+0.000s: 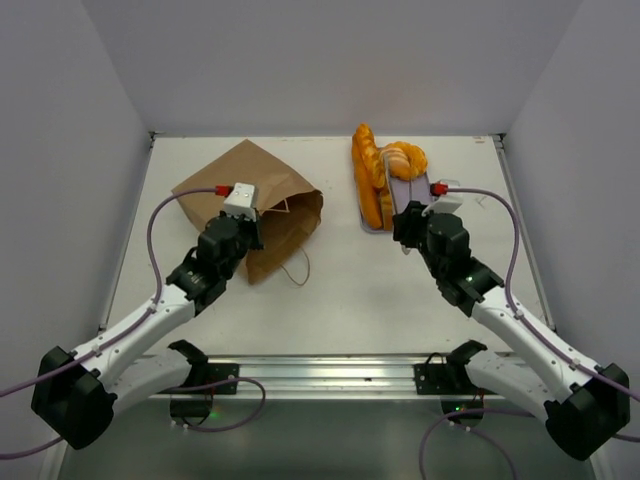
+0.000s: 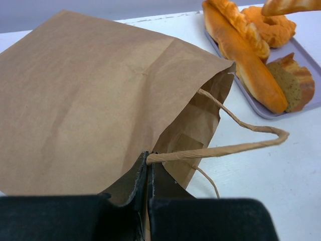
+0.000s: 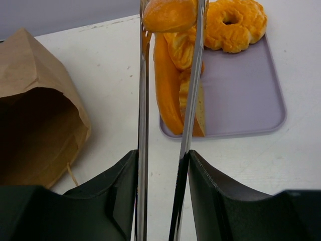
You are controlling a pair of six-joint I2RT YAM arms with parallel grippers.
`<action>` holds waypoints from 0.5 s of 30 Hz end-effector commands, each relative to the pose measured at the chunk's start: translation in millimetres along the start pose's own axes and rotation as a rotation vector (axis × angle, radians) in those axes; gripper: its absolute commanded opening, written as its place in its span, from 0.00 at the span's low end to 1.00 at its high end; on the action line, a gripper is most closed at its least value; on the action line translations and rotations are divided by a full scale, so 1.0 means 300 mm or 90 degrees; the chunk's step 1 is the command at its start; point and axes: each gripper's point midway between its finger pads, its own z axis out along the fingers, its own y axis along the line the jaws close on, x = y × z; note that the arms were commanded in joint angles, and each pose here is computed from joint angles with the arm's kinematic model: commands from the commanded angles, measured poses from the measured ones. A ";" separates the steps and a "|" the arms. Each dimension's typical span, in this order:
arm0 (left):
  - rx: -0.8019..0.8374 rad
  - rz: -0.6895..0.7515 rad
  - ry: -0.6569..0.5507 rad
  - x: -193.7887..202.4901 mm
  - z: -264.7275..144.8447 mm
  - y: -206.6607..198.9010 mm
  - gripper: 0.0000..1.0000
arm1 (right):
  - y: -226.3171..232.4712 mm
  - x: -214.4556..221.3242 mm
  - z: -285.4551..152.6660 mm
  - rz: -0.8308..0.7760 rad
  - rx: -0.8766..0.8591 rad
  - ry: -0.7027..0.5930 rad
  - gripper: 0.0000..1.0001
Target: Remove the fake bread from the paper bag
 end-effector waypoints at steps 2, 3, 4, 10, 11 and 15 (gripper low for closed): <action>0.080 0.024 -0.077 -0.075 -0.018 -0.060 0.00 | 0.047 -0.101 0.032 0.090 -0.045 -0.103 0.00; 0.088 0.024 -0.080 -0.075 -0.020 -0.067 0.00 | 0.044 -0.111 0.039 0.097 -0.046 -0.117 0.00; 0.096 0.032 -0.076 -0.057 -0.020 -0.071 0.00 | 0.041 -0.102 0.043 0.102 -0.046 -0.117 0.00; 0.159 0.054 -0.085 -0.059 -0.029 -0.127 0.00 | 0.019 -0.084 0.088 0.099 -0.024 -0.136 0.00; 0.163 0.054 -0.080 -0.054 -0.030 -0.129 0.00 | 0.012 -0.087 0.090 0.105 -0.019 -0.146 0.00; 0.189 0.046 -0.078 -0.046 -0.043 -0.150 0.00 | 0.000 -0.080 0.107 0.114 -0.009 -0.153 0.00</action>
